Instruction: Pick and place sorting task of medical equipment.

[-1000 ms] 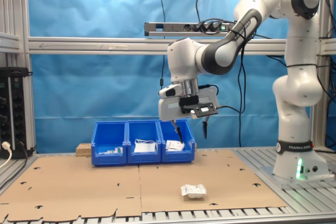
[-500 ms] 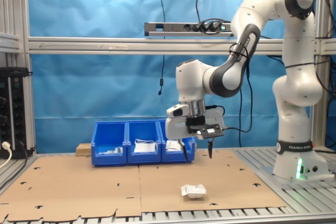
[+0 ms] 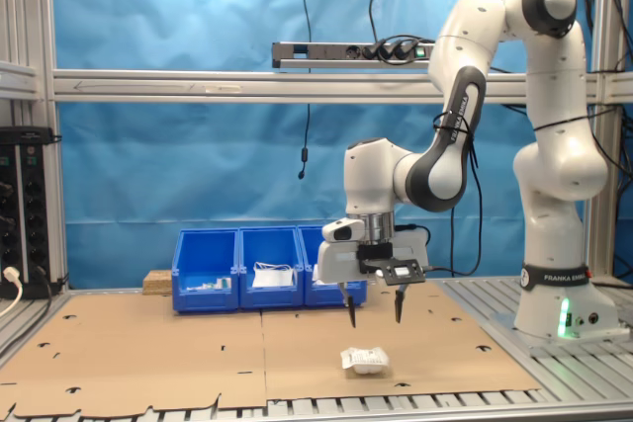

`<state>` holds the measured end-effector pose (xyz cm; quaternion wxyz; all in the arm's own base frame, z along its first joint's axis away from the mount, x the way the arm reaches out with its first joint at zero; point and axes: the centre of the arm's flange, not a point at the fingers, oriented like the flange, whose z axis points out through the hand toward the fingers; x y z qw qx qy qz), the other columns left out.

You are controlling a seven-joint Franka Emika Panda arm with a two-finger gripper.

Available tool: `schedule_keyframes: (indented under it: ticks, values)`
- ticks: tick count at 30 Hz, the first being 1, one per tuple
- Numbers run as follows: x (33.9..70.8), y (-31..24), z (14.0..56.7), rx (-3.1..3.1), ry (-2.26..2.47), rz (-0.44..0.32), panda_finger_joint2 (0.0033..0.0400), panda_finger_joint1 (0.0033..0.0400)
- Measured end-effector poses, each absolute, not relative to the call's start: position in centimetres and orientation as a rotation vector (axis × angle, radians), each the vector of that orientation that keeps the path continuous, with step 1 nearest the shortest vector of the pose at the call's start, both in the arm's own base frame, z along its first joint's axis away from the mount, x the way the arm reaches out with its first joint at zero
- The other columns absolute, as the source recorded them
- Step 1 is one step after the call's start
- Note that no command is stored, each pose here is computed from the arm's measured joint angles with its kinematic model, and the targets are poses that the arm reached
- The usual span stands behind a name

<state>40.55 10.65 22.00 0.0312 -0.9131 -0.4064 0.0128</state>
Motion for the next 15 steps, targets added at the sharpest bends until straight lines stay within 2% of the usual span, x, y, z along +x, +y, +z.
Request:
schedule_keyframes:
  ticks: [7, 15]
  values:
    - [41.0, 10.6, 20.6, -2.821, -1.24, -0.052, 0.04, 0.04]
    - [41.3, 10.9, 19.7, -2.822, -1.238, -0.107, 0.04, 0.04]
